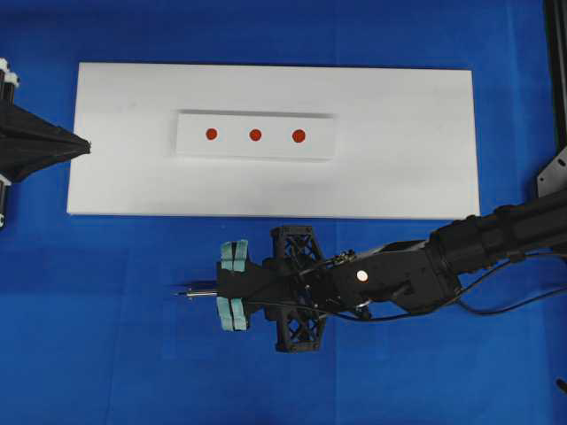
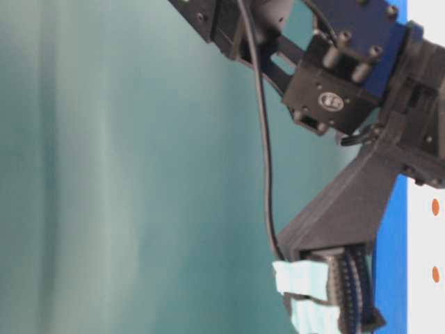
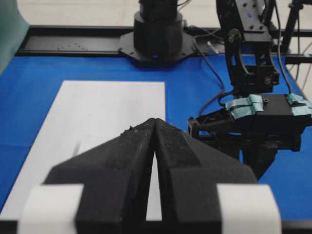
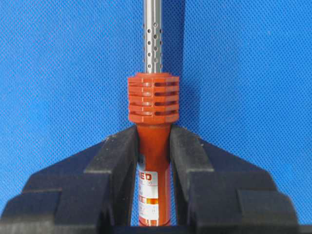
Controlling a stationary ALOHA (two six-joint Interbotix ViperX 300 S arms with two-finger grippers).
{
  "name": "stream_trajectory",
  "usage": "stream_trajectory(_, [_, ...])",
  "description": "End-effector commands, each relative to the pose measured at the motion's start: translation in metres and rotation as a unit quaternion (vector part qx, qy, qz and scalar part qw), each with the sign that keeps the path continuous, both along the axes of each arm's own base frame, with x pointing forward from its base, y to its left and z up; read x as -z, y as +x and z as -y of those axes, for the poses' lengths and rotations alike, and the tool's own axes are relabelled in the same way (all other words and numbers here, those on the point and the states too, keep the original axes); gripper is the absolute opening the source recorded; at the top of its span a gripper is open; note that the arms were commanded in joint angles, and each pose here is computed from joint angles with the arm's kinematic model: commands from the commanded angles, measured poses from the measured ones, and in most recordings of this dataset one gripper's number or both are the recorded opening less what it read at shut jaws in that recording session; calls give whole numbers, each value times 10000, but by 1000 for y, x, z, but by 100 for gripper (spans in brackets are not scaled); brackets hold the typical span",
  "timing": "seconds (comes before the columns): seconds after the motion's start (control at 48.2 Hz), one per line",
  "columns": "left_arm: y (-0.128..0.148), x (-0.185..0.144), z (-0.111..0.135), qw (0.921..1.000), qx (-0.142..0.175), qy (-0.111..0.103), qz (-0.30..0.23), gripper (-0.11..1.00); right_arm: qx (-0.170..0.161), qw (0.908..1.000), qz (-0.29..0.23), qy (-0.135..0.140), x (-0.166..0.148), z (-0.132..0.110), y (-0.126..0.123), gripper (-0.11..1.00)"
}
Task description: Touch the tip of the soldering iron to the mark.
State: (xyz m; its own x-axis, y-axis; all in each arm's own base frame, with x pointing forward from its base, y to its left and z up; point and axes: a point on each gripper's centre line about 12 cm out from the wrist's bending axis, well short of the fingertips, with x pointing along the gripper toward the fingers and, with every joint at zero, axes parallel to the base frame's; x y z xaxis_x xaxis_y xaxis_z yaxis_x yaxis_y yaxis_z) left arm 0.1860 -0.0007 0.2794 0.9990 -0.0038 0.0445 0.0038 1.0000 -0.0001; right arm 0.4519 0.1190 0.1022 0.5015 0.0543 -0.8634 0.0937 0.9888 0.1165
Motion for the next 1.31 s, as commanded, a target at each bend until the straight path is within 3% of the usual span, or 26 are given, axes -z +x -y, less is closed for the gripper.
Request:
stream_trajectory(0.0, [1,-6,0,10000,2,7,92,0,16,10000,93,33,-6,1,3,6])
stream_trajectory(0.145, [1,-6,0,10000,2,7,92,0,54,9999,131,35,-6,6,6,8])
stream_trajectory(0.208, [1,-6,0,10000,1,15,92,0,58,9998,167,48,-8,6,7,14])
stream_trajectory(0.54, [1,-6,0,10000,1,15,77,0,4,9996,268,-2,-16,7,8,92])
stream_trajectory(0.81, [1,-6,0,10000,1,15,84,0,22,9992,386,-58,-46,10,3,88])
stream_trajectory(1.08, [1,-6,0,10000,1,15,92,0,153,9980,587,-188,-120,21,-18,88])
stream_trajectory(1.287, [1,-6,0,10000,2,7,92,0,148,9976,639,-227,-130,23,-23,88])
